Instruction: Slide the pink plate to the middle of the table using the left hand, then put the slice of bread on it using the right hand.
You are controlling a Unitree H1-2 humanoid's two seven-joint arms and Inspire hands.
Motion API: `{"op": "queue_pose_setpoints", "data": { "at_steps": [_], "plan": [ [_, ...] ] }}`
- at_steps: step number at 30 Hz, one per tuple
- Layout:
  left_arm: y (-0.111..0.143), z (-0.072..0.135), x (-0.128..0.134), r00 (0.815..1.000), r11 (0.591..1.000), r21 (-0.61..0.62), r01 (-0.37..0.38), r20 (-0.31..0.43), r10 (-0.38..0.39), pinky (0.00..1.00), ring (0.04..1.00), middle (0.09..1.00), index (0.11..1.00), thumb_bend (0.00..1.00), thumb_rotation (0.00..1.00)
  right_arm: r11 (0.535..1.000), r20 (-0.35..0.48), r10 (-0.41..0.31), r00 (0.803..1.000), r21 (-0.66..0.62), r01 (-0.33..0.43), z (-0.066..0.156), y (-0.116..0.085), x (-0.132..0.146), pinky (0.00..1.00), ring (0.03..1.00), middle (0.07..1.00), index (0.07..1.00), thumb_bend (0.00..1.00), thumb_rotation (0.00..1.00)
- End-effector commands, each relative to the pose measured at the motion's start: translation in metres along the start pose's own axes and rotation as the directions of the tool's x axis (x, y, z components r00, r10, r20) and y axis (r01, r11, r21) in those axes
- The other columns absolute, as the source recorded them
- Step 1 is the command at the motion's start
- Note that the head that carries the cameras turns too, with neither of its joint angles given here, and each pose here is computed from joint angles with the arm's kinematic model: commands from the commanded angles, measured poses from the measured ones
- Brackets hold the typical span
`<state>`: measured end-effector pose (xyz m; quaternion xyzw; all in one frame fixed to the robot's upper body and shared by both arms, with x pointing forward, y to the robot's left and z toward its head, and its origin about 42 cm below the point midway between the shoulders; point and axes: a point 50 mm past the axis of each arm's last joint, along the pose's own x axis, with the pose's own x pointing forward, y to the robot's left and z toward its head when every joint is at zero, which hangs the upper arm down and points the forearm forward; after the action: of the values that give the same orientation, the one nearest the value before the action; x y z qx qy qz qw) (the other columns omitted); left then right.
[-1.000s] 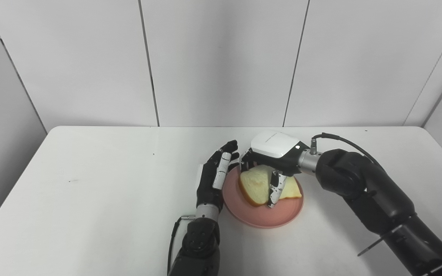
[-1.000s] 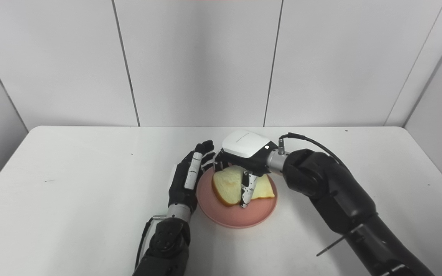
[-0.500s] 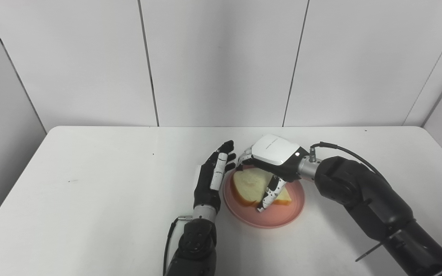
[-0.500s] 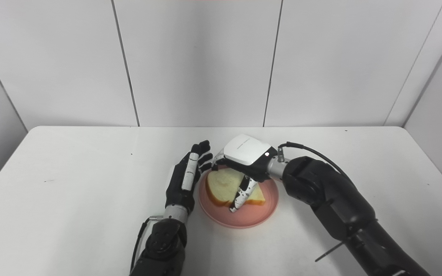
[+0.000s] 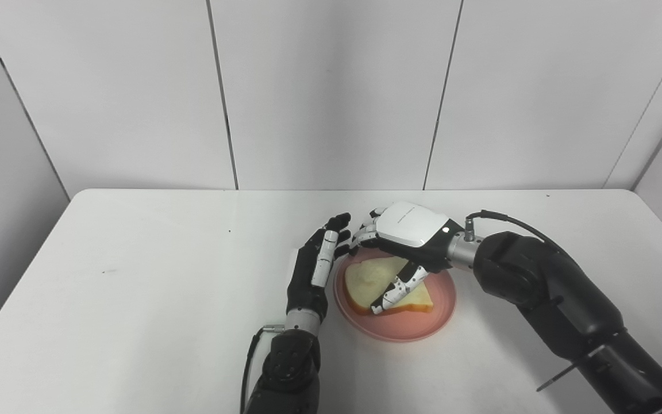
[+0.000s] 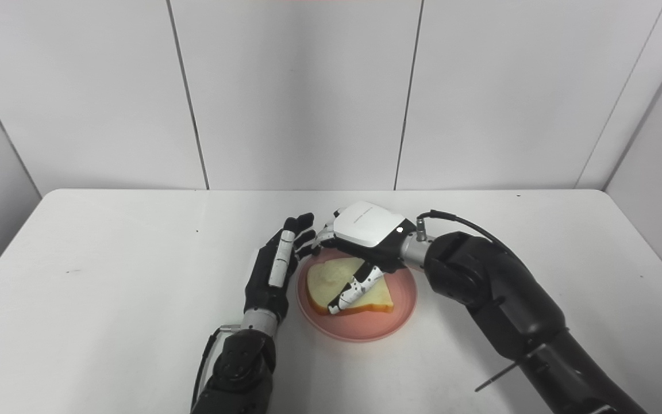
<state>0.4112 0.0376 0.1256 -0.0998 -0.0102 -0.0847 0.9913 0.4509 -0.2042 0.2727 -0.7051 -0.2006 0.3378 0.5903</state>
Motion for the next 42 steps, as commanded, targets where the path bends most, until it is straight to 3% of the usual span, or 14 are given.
{"op": "queue_pose_setpoints", "data": {
  "at_steps": [1,6,8,10,13,15,18,24,26,28,30,32,35,42],
  "plan": [
    [0.008,-0.022,-0.012,0.993,1.000,-0.013,-0.028,-0.114,0.026,0.83,0.850,0.866,0.711,0.79,0.89,0.997,-0.033,-0.071,0.997,-0.024,0.070,-0.010,-0.034,-0.011,0.95,0.886,0.846,0.765,1.00,0.74],
    [0.010,-0.021,-0.012,0.992,1.000,0.000,-0.028,-0.119,0.028,0.84,0.848,0.859,0.710,0.80,0.90,0.991,-0.034,-0.129,0.991,0.038,0.130,-0.017,-0.039,-0.023,0.93,0.872,0.836,0.762,1.00,0.71],
    [0.011,-0.021,-0.011,0.992,1.000,-0.005,-0.031,-0.122,0.030,0.85,0.849,0.857,0.713,0.80,0.90,0.979,-0.053,-0.195,0.979,0.043,0.198,-0.022,-0.037,-0.030,0.89,0.857,0.826,0.760,1.00,0.77],
    [0.011,-0.021,-0.011,0.992,0.999,-0.012,-0.035,-0.124,0.033,0.85,0.852,0.859,0.709,0.81,0.89,0.959,-0.094,-0.271,0.958,0.057,0.277,-0.028,-0.028,-0.036,0.84,0.842,0.822,0.770,0.98,0.93],
    [0.012,-0.020,-0.011,0.991,0.999,-0.022,-0.040,-0.125,0.037,0.85,0.853,0.858,0.712,0.81,0.88,0.905,-0.179,-0.379,0.908,0.131,0.404,-0.036,-0.008,-0.040,0.79,0.838,0.829,0.789,0.89,0.97],
    [0.014,-0.019,-0.011,0.992,0.999,-0.019,-0.042,-0.121,0.040,0.85,0.851,0.856,0.718,0.80,0.88,0.829,-0.266,-0.450,0.852,0.230,0.509,-0.043,0.011,-0.043,0.74,0.831,0.836,0.804,0.85,0.99],
    [0.016,-0.016,-0.012,0.992,0.999,-0.004,-0.048,-0.116,0.048,0.86,0.850,0.860,0.730,0.78,0.90,0.660,-0.419,-0.489,0.765,0.396,0.639,-0.043,0.041,-0.046,0.73,0.843,0.869,0.842,0.82,1.00],
    [0.022,-0.012,-0.012,0.992,0.999,-0.003,-0.051,-0.114,0.051,0.87,0.873,0.876,0.752,0.78,0.92,0.490,-0.585,-0.472,0.660,0.448,0.748,-0.032,0.077,-0.044,0.70,0.834,0.882,0.853,0.82,1.00],
    [0.024,-0.009,-0.011,0.992,0.998,0.002,-0.059,-0.113,0.058,0.87,0.879,0.885,0.749,0.78,0.92,0.386,-0.633,-0.468,0.617,0.482,0.787,-0.028,0.087,-0.043,0.75,0.847,0.875,0.854,0.79,1.00],
    [0.027,-0.006,-0.010,0.992,0.998,0.011,-0.066,-0.110,0.067,0.87,0.882,0.884,0.745,0.78,0.92,0.238,-0.689,-0.447,0.570,0.523,0.818,-0.023,0.096,-0.040,0.81,0.868,0.871,0.854,0.79,1.00],
    [0.030,-0.005,-0.010,0.991,0.997,0.024,-0.077,-0.105,0.080,0.86,0.889,0.885,0.736,0.79,0.92,0.025,-0.763,-0.383,0.520,0.554,0.832,-0.016,0.104,-0.035,0.83,0.894,0.890,0.873,0.78,1.00],
    [0.031,-0.004,-0.010,0.991,0.996,0.031,-0.083,-0.102,0.086,0.85,0.896,0.881,0.727,0.80,0.92,-0.121,-0.821,-0.300,0.485,0.537,0.835,-0.008,0.108,-0.032,0.86,0.910,0.915,0.910,0.79,1.00],
    [0.033,-0.002,-0.011,0.992,0.997,0.024,-0.077,-0.103,0.079,0.88,0.908,0.883,0.736,0.79,0.92,-0.224,-0.860,-0.208,0.466,0.506,0.833,0.002,0.106,-0.030,0.97,0.928,0.957,0.965,0.78,1.00],
    [0.037,0.001,-0.012,0.992,0.997,0.012,-0.080,-0.096,0.081,0.95,0.960,0.936,0.764,0.79,0.91,-0.278,-0.864,-0.159,0.478,0.504,0.818,0.008,0.104,-0.032,0.98,0.938,0.961,0.976,0.76,1.00]
  ]
}}
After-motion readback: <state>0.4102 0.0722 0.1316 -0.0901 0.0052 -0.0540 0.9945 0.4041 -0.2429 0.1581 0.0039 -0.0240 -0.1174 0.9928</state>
